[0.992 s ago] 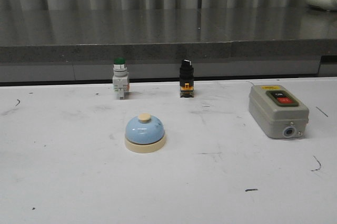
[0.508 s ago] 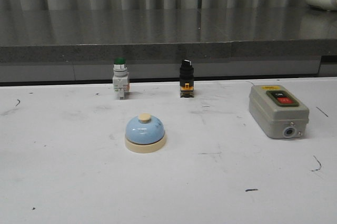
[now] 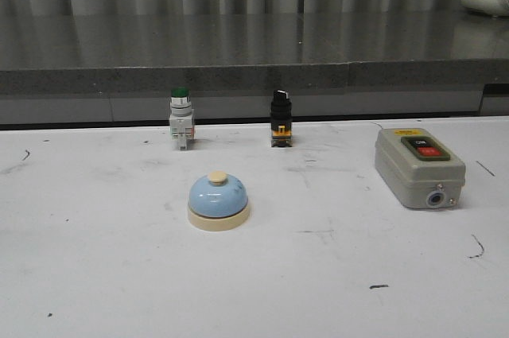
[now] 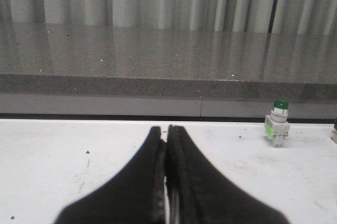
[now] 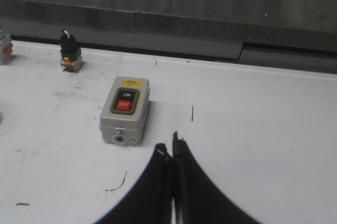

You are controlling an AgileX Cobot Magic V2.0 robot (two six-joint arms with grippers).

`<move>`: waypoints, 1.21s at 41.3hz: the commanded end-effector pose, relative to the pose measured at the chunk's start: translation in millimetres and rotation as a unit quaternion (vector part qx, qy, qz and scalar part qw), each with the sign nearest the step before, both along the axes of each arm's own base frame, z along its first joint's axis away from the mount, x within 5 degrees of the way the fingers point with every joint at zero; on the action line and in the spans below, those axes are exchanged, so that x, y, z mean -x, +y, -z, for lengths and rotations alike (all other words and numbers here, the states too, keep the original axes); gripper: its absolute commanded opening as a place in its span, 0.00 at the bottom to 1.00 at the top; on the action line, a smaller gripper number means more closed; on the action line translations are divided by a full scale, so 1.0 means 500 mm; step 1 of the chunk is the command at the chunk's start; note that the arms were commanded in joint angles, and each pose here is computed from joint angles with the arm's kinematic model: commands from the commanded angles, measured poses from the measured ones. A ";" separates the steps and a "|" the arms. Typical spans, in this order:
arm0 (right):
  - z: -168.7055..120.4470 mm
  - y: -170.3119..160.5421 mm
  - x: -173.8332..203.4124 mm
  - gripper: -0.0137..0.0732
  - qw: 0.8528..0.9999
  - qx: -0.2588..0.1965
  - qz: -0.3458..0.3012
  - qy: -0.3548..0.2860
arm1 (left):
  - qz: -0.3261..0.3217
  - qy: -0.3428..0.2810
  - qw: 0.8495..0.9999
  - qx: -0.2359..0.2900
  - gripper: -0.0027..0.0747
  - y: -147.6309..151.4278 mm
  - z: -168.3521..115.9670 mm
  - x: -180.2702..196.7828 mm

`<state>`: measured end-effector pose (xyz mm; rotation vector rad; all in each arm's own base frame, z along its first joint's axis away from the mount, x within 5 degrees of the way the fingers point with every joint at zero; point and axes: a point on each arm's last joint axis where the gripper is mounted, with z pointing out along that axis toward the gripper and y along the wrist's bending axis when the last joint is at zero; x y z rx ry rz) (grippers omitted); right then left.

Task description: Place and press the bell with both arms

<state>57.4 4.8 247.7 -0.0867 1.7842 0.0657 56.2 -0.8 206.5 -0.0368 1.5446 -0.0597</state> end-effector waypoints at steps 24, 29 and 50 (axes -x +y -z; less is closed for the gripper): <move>0.072 -0.003 0.006 0.08 0.984 -0.004 0.019 -0.177 | 0.000 -0.038 0.999 0.002 0.01 0.000 0.000 0.001; 0.071 -0.003 0.006 0.08 0.984 -0.004 0.019 -0.178 | 0.000 -0.038 0.999 0.002 0.01 0.000 0.000 0.001; 0.068 -0.005 0.007 0.08 0.982 -0.028 0.024 -0.186 | 0.000 -0.038 0.999 0.002 0.01 0.000 0.000 0.001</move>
